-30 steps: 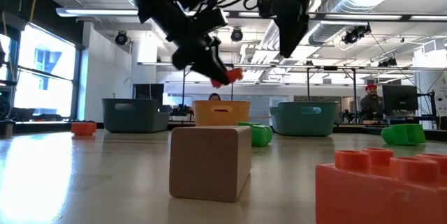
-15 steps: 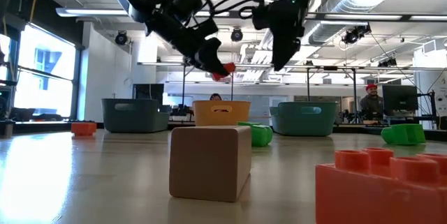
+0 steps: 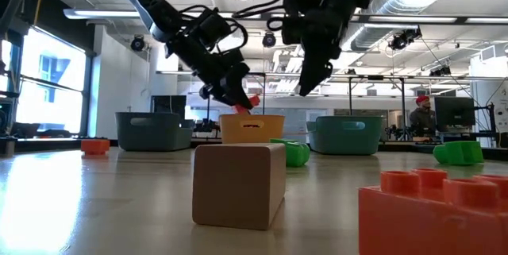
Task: Sort & place blocks by color
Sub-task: Put the orange game piece into the yellow bin
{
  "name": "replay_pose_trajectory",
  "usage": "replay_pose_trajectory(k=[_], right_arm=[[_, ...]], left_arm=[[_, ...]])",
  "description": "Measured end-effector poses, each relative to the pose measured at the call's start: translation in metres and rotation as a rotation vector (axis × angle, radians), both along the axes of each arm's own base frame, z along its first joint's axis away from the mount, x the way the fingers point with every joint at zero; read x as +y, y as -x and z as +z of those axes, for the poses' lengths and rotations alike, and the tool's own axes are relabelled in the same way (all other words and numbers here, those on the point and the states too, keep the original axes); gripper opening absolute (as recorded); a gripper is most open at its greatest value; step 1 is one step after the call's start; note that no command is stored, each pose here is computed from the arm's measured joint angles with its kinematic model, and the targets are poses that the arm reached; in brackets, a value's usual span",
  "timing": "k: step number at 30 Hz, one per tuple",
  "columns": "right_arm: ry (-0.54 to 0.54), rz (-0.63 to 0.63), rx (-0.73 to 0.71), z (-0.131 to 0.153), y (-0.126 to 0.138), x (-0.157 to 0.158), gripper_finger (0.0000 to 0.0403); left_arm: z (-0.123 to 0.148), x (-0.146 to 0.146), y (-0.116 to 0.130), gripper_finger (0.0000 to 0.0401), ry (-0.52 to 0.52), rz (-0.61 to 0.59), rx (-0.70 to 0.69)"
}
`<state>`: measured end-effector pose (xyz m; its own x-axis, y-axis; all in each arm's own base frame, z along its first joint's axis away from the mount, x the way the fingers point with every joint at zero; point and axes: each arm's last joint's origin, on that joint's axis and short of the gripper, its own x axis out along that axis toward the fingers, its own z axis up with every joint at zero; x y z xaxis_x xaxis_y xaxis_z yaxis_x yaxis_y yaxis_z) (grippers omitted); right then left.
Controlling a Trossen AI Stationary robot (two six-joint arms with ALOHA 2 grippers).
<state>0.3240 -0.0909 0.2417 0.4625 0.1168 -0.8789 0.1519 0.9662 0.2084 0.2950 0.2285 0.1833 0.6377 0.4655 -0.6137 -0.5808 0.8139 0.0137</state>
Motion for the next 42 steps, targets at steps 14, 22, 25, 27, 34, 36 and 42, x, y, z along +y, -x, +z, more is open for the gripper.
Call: replay_pose_trajectory(k=[14,22,25,27,34,36,42], right_arm=[[0.157,0.395,-0.149,-0.028,-0.011,0.046,0.0209],[0.202,0.581,-0.223,-0.028,-0.017,0.069,0.0209],[0.200,0.598,-0.227,-0.032,-0.020,0.074,0.0209],[0.195,0.609,-0.218,-0.036,-0.022,0.078,0.0209],[0.182,0.624,-0.189,-0.049,-0.027,0.082,0.0209],[0.183,0.624,-0.191,-0.053,-0.029,0.082,0.0209],[0.197,0.652,-0.199,-0.062,-0.034,0.082,0.0209]], left_arm=[[-0.009,-0.003,0.003,0.0128,0.074,-0.018,0.056],[-0.011,-0.005,0.005,0.0130,0.094,-0.017,0.081],[-0.011,-0.005,0.005,0.0131,0.094,-0.017,0.081],[-0.011,-0.005,0.005,0.0131,0.094,-0.017,0.081],[-0.011,-0.005,0.004,0.0152,0.093,-0.043,0.077],[-0.011,-0.005,0.004,0.0163,0.091,-0.047,0.070],[-0.010,-0.005,0.004,0.0184,0.095,-0.041,0.065]])
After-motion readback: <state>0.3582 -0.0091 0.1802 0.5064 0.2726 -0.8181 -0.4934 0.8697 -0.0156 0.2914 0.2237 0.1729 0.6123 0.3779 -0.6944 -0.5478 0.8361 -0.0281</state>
